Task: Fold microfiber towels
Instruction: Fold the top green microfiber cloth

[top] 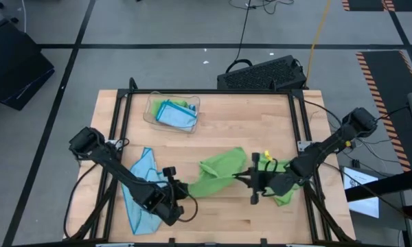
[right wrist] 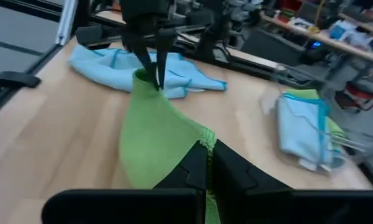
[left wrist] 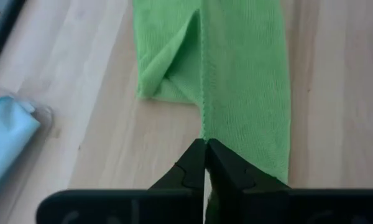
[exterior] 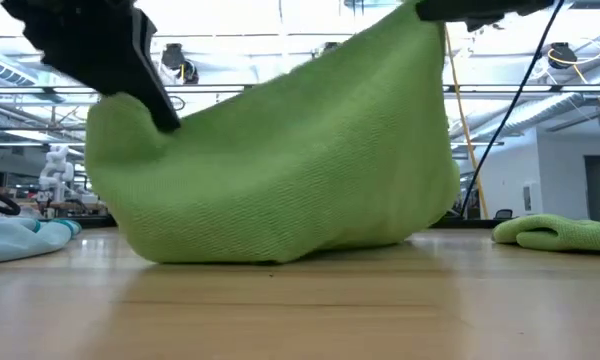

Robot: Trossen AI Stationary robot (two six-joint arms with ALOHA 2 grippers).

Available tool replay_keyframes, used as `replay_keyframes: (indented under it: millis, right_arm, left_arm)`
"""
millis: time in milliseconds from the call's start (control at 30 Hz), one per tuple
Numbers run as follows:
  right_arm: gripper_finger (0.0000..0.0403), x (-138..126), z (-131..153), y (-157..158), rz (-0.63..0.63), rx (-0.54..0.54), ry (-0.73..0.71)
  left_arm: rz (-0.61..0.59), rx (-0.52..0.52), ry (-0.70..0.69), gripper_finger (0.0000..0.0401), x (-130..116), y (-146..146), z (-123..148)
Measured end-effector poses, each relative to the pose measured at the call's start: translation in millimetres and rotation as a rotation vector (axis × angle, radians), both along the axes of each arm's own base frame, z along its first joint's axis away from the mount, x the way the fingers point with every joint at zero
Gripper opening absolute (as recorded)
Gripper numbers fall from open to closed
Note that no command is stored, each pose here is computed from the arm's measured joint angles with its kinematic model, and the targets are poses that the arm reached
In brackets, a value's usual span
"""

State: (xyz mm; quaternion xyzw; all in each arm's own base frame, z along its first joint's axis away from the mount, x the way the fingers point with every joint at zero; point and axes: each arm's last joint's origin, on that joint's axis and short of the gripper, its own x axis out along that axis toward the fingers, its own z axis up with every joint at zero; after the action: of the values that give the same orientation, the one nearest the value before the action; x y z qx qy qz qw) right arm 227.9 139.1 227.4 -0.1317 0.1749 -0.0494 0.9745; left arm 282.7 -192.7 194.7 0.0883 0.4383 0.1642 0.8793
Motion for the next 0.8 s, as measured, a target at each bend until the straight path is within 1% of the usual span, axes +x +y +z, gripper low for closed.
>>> replay_keyframes:
  millis: [100,167,267,333,467,567,700,800]
  right_arm:
    - [0.0007,-4.9,-3.7,-4.7,-0.016,0.014,-0.032]
    - [0.0007,-7.2,-7.0,-7.0,-0.014,0.013,-0.049]
    - [0.0007,-9.1,-9.9,-8.3,-0.003,0.012,-0.095]
    - [0.0007,-9.7,-10.3,-8.7,0.005,0.009,-0.122]
    - [0.0007,-11.3,-12.8,-9.2,0.027,-0.05,-0.129]
    - [0.0007,-12.9,-15.6,-10.1,0.037,-0.076,-0.137]
    - [0.0006,-14.3,-18.4,-11.1,0.041,-0.088,-0.142]
    - [0.0006,-14.2,-18.0,-11.0,0.041,-0.086,-0.145]
  left_arm:
    - [0.015,-0.041,-0.009,0.0026,5.4,4.4,-1.5]
    - [0.007,-0.093,-0.018,0.003,11.0,5.6,-0.9]
    - [-0.069,-0.166,-0.017,0.0051,20.8,6.2,1.5]
    - [-0.129,-0.195,-0.047,0.0073,28.4,5.3,5.6]
    - [-0.22,-0.169,-0.119,0.0118,39.6,6.2,11.9]
    - [-0.245,-0.154,-0.145,0.0144,44.2,8.3,14.3]
    - [-0.246,-0.153,-0.146,0.0163,44.6,8.7,14.4]
    - [-0.251,-0.142,-0.145,0.0165,44.5,8.6,14.5]
